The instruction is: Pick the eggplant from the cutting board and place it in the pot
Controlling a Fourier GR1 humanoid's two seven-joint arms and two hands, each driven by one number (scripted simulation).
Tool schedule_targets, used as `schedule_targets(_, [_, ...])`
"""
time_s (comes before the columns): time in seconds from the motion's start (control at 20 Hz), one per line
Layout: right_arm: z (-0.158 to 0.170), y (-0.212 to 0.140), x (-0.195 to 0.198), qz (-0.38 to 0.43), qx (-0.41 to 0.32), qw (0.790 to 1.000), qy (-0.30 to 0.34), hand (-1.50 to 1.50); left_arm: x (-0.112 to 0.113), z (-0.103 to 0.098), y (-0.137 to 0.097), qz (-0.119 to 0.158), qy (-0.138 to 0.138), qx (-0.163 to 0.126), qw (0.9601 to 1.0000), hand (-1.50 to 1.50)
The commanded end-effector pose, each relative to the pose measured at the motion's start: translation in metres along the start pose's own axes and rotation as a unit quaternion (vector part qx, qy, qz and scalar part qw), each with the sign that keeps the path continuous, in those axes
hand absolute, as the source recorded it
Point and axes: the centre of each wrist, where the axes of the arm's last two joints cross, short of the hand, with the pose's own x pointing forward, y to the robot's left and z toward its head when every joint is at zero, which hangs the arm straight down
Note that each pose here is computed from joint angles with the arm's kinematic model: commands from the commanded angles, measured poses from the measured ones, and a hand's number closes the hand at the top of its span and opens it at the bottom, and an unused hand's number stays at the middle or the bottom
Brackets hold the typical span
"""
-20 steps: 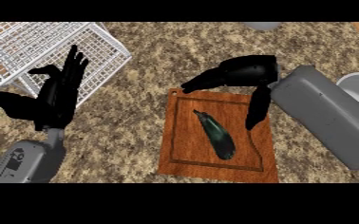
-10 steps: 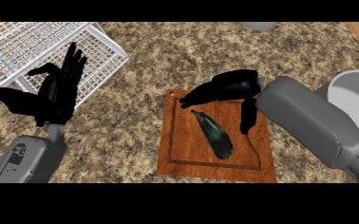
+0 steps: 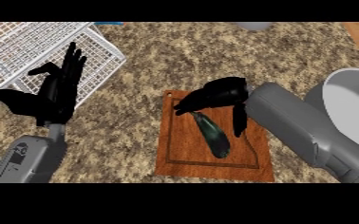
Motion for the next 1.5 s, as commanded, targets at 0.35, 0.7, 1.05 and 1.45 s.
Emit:
schedule_targets(0.35, [-0.020, 0.046, -0.025, -0.036, 0.052, 0.998, -0.022, -1.50, 0.015, -0.004, 0.012, -0.005, -0.019, -0.004, 0.9998, 0.00])
schedule_targets(0.7, [-0.043, 0.065, -0.021, -0.040, 0.059, 0.997, -0.035, -1.50, 0.026, -0.013, 0.012, -0.008, -0.023, -0.005, 0.9997, 0.00])
schedule_targets(1.05, [-0.054, 0.060, -0.014, -0.005, 0.067, 0.991, -0.116, 1.50, 0.017, -0.001, 0.005, -0.008, -0.028, -0.012, 0.9995, 0.00])
schedule_targets(1.45, [-0.080, 0.075, 0.005, 0.021, 0.045, 0.989, -0.139, 1.50, 0.021, -0.001, 0.012, -0.009, -0.030, -0.004, 0.9995, 0.00])
